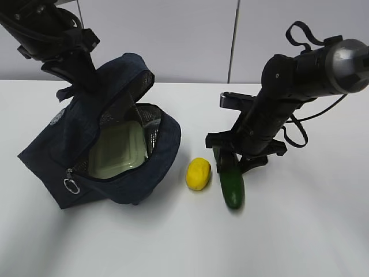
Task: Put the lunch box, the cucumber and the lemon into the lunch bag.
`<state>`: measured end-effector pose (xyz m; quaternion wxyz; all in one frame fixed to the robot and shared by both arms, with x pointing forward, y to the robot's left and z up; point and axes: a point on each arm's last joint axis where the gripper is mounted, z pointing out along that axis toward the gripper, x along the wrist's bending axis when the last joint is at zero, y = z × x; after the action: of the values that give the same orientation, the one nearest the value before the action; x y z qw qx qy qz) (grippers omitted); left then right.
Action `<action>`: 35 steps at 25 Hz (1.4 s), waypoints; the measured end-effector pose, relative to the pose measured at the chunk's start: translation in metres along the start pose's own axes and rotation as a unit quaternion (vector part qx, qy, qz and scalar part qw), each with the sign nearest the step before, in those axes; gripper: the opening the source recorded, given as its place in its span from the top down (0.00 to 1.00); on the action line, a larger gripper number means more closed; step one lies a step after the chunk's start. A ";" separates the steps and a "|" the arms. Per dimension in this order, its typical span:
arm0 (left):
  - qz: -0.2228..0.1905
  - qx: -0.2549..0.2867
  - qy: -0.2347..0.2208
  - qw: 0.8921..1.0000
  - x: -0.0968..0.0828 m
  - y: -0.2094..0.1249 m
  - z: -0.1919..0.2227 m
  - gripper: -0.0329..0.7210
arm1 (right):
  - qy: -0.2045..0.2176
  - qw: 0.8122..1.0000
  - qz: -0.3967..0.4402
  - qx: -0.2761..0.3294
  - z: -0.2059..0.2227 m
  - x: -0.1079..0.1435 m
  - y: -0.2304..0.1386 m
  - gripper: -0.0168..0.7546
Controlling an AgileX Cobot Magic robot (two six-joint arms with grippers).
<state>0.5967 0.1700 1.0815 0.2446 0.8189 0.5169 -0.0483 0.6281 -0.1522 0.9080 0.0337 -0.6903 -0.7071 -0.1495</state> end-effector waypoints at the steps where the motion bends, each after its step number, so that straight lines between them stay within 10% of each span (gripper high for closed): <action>1: 0.000 0.000 0.000 1.000 0.000 0.000 0.000 0.96 | 0.000 1.000 0.000 0.000 0.000 0.000 0.000 0.53; 19: 0.000 0.001 0.000 1.000 0.000 0.000 0.000 0.96 | 0.021 0.997 -0.067 -0.032 -0.083 0.022 0.006 0.61; 35: 0.000 0.002 -0.001 1.000 0.000 0.000 0.000 0.96 | 0.307 0.946 -0.098 -0.046 -0.113 0.065 -0.022 0.61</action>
<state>0.5963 0.1700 1.0814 0.2432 0.8194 0.5167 -0.0500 0.5854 -0.1186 1.0284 0.2027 -0.5390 -0.7190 -0.3891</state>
